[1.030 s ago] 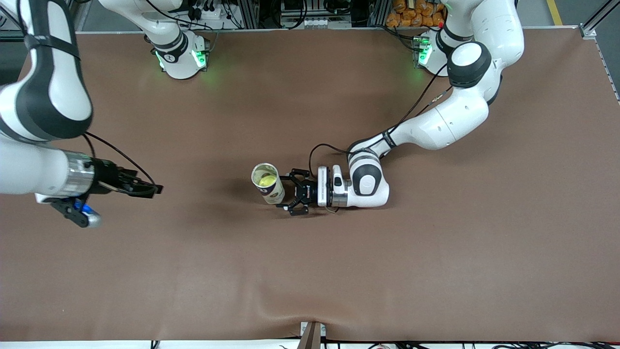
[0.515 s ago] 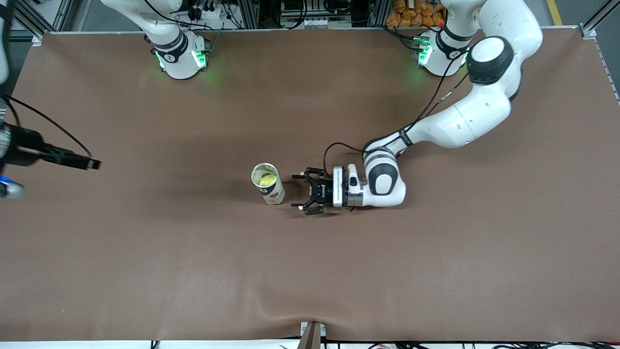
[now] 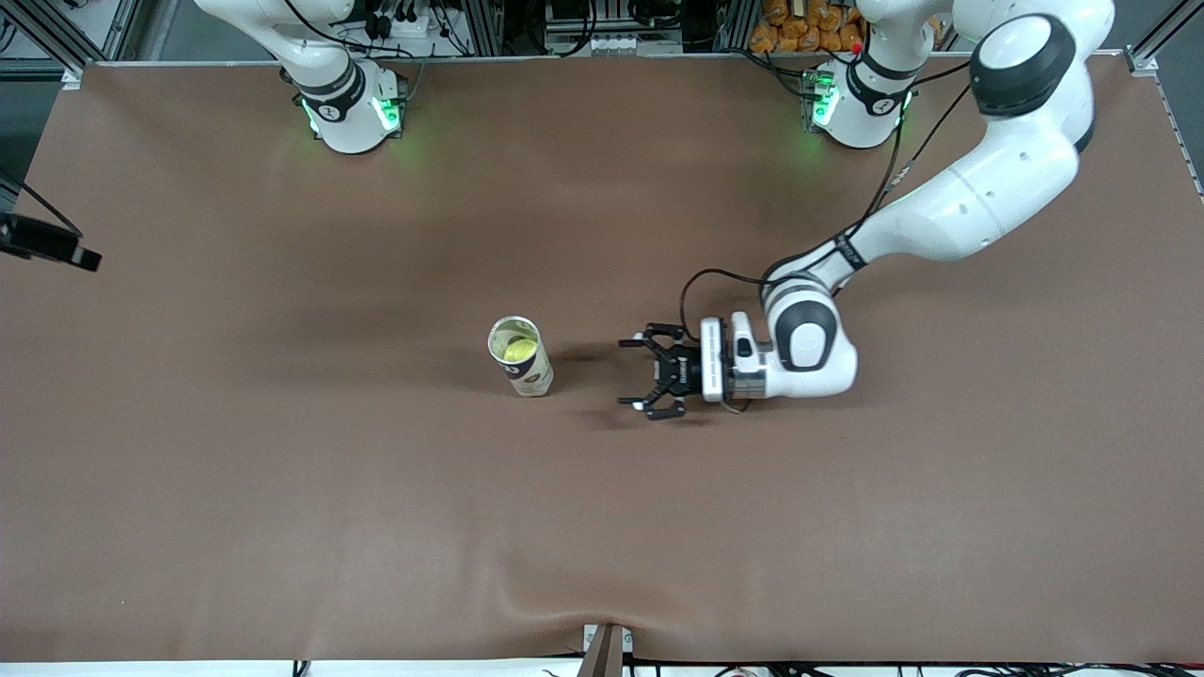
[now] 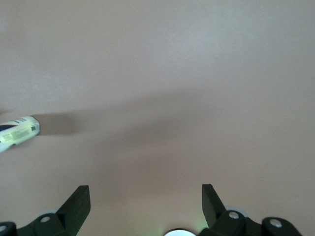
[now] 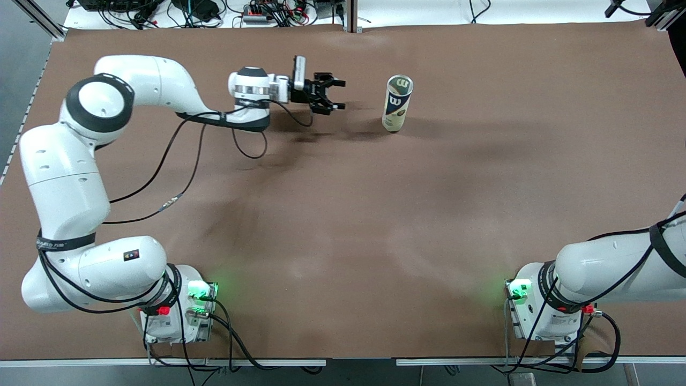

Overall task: Insert tennis ball vertically with right arm
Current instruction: 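Open the left gripper and draw it back from the tube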

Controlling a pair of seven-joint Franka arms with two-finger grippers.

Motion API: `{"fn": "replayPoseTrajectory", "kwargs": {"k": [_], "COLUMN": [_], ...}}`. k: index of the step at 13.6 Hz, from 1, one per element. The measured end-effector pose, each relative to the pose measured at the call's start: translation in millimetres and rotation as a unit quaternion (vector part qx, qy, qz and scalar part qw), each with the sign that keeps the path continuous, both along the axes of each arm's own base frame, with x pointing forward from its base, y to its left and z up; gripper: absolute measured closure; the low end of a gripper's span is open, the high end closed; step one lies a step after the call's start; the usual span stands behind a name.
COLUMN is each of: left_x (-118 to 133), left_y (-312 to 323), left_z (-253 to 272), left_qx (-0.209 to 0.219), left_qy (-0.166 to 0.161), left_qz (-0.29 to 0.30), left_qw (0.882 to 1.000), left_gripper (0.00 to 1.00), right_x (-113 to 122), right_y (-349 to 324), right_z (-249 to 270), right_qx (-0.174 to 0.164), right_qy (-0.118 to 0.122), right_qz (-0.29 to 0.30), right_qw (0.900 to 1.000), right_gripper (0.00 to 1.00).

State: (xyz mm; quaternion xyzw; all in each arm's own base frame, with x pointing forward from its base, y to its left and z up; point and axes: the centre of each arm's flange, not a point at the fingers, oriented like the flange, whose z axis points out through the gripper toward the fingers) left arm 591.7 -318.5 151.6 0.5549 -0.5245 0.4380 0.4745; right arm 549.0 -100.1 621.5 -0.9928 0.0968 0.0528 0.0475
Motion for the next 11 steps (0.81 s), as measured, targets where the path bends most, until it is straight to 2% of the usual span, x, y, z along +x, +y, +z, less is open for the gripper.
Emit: {"fn": "replayPoseTrajectory", "kwargs": {"k": [3,5,8,11], "left_x": [22.1,40.4,67.5,86.7], "left_y": [54.0,99.4,171.0,196.5], "left_z": [20.0,32.4,51.8,75.1], "left_qx": [0.059,0.108,0.173,0.198], "left_qy": [-0.001,0.016,0.040,0.050], "left_qz": [-0.005,-0.025,-0.046,-0.054], "left_qw": [0.998,0.994,0.983,0.977], "left_gripper": [0.00,0.00,0.00,0.00], "right_x": [-10.0,-18.4,-23.8,-26.9], "right_y": [11.1,18.7,40.3,56.1], "right_z": [20.1,27.3,21.8,18.4], "right_qx": [-0.011,-0.010,-0.016,-0.027], "right_qy": [-0.017,-0.021,-0.015,-0.009], "right_qz": [0.026,0.033,0.050,0.054], "right_qw": [0.999,0.999,0.999,0.998], "right_gripper": [0.00,0.00,0.00,0.00]}}
